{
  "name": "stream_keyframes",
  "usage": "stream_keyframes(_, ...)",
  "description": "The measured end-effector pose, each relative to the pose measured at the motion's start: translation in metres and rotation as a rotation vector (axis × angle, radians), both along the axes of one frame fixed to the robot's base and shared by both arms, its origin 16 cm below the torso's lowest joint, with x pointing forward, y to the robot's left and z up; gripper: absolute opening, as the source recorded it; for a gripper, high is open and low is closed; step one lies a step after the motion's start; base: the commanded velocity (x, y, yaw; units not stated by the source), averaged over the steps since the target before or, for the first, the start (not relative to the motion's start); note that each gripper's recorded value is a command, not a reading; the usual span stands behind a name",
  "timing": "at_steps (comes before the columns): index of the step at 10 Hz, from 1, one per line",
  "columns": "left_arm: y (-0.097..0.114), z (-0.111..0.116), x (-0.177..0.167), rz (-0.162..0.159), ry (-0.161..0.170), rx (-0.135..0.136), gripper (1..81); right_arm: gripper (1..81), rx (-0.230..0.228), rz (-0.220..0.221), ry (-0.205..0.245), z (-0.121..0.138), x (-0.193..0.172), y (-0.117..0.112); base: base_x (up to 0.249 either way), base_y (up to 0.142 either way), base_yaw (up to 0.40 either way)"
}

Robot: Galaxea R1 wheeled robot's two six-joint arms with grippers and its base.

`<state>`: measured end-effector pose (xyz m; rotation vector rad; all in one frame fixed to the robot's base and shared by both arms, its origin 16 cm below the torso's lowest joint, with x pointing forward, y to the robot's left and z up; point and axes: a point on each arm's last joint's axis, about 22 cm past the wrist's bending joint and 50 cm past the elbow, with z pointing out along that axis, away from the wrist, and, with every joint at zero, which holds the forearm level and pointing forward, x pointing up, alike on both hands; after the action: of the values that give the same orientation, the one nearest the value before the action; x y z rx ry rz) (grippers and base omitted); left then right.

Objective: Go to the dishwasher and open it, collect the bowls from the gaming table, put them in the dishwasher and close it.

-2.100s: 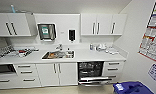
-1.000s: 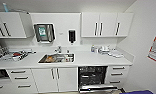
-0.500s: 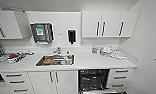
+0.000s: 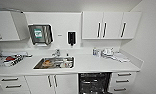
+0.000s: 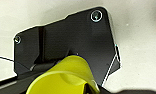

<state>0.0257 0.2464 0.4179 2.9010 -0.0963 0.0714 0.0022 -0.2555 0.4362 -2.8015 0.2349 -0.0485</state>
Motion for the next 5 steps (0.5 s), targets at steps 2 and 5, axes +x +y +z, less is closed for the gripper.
stream_keyframes(2, -0.002, 0.001, 0.018, 0.003, -0.03, -0.004, 1.0, 1.0, -0.004, -0.005, -0.032, 0.001, 0.019, -0.002, 0.133, 0.0, 0.0)
stream_keyframes(5, 0.0, 0.0, 0.0, 0.0, 0.0, 0.0, 1.0, 1.0, 0.0, 0.0, -0.001, 0.0, 0.0, 0.0, 0.129, 0.0, 0.0)
